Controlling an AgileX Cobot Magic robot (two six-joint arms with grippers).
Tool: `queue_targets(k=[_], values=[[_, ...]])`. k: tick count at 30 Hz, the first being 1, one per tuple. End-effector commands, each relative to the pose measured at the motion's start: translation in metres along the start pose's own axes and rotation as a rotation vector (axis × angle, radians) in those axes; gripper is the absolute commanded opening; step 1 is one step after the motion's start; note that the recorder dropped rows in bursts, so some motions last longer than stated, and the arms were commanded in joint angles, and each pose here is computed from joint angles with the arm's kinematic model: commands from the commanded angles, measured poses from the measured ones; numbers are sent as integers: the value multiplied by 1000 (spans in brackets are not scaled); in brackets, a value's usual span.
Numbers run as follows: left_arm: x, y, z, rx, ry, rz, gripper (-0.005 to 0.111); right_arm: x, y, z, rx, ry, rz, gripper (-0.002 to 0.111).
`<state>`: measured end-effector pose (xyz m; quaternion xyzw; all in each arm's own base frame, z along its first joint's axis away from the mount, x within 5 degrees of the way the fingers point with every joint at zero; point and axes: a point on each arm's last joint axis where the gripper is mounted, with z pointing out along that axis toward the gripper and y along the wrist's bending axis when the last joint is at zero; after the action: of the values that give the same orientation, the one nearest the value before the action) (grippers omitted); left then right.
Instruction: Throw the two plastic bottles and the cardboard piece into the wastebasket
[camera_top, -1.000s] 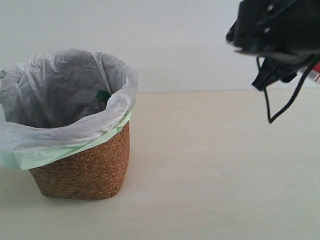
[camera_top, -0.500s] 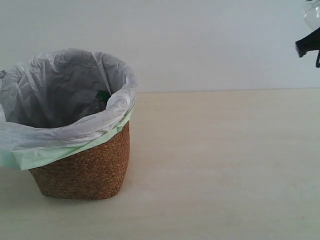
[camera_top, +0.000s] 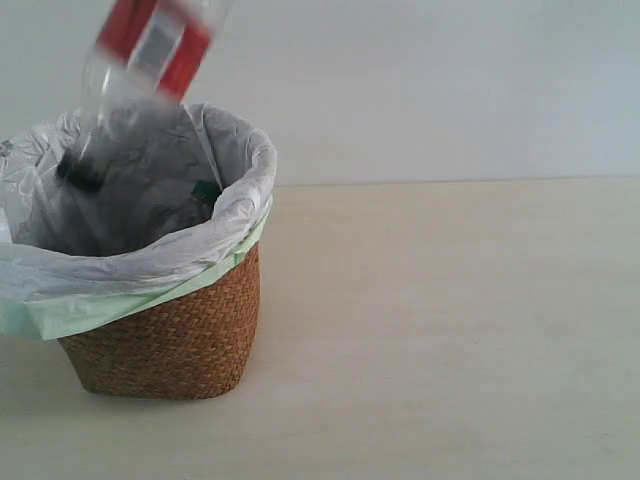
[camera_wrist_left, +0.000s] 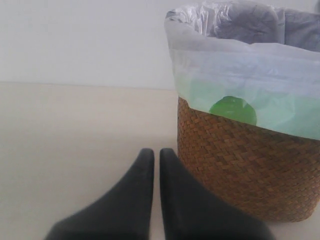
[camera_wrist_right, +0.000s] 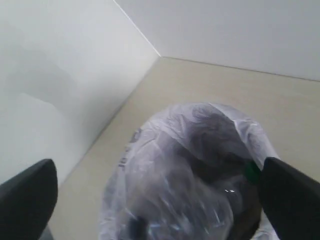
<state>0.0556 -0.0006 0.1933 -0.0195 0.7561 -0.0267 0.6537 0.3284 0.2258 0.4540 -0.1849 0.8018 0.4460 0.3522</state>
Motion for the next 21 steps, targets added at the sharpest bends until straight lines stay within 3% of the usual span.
queue_targets(k=[1, 6, 8, 10, 11, 17, 21], values=[[1, 0, 0, 0, 1, 0, 4, 2, 0, 8, 113, 8, -25, 104], [1, 0, 0, 0, 1, 0, 4, 7, 3, -2, 149, 74, -64, 102], [1, 0, 0, 0, 1, 0, 4, 10, 2, -10, 206, 122, -100, 76], [1, 0, 0, 0, 1, 0, 4, 12, 1, -16, 256, 149, -105, 42], [1, 0, 0, 0, 1, 0, 4, 14, 2, -22, 287, 178, -142, 2], [1, 0, 0, 0, 1, 0, 4, 25, 1, -43, 395, 263, -199, 2], [1, 0, 0, 0, 1, 0, 4, 62, 8, -86, 417, 102, -236, 2]])
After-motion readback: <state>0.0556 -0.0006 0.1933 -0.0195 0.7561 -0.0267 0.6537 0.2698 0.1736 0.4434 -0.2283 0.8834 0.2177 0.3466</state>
